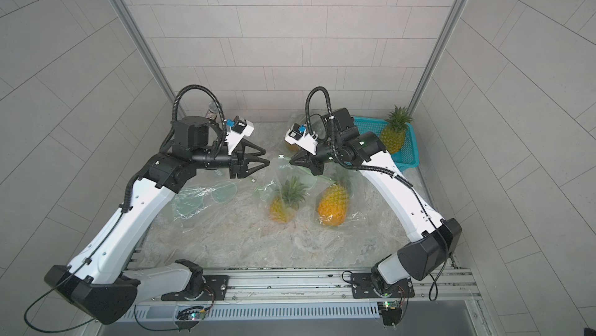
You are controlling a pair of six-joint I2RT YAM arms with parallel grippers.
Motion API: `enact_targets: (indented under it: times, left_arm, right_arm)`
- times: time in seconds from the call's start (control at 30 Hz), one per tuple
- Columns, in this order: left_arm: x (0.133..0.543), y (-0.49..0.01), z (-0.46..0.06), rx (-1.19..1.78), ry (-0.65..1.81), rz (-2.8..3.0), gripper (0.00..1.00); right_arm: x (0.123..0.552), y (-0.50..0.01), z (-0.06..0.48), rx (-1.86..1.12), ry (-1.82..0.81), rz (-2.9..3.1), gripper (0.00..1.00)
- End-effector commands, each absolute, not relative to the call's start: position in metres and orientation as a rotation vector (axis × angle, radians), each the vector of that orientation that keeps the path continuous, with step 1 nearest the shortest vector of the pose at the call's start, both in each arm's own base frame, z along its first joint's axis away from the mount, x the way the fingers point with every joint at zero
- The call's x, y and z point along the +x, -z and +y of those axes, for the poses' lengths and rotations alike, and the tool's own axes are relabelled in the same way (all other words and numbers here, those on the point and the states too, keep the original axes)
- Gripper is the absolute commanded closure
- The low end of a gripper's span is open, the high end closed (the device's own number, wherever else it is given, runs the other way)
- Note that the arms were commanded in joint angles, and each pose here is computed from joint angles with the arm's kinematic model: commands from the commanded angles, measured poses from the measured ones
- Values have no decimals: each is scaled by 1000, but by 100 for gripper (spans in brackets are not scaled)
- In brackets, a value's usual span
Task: Open the zip-top bag and take out the pineapple
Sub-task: Adjust the zipper food storage bag at the center of the board.
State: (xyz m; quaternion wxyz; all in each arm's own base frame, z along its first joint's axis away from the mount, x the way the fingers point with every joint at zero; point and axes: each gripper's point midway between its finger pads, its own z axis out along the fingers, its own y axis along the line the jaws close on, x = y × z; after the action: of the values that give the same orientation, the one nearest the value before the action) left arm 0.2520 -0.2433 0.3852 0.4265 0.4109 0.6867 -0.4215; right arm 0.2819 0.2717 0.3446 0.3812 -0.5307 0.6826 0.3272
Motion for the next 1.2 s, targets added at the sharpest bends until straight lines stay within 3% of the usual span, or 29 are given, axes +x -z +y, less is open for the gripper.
enact_targets:
  times: [0.0,0.13,0.37,0.5,0.87,1.17]
  left_arm:
    - [245,-397,-245,1082,1050,1612,41]
    - [244,-394,-248,1094,1078,1603,42]
    - [252,-388,-249,1073,1067,1613,52]
    - [253,-385,-250,1070,1080,1618,72]
    - [253,-373,-251,1066,1097,1649,72]
    - [256,-373,-253,1052,1119,1644,83]
  right_arm:
    - [279,-351,275,-1361,-845,1735,100]
    - [278,-351,281,-1369,-855,1732,100]
    - [276,-352,288,-1384,-866,1726,100]
    - [276,-353,290,-1387,-866,1730,100]
    - [277,-354,292,-1389,-863,1730,100]
    - [273,-352,294,-1403,-871,1731,100]
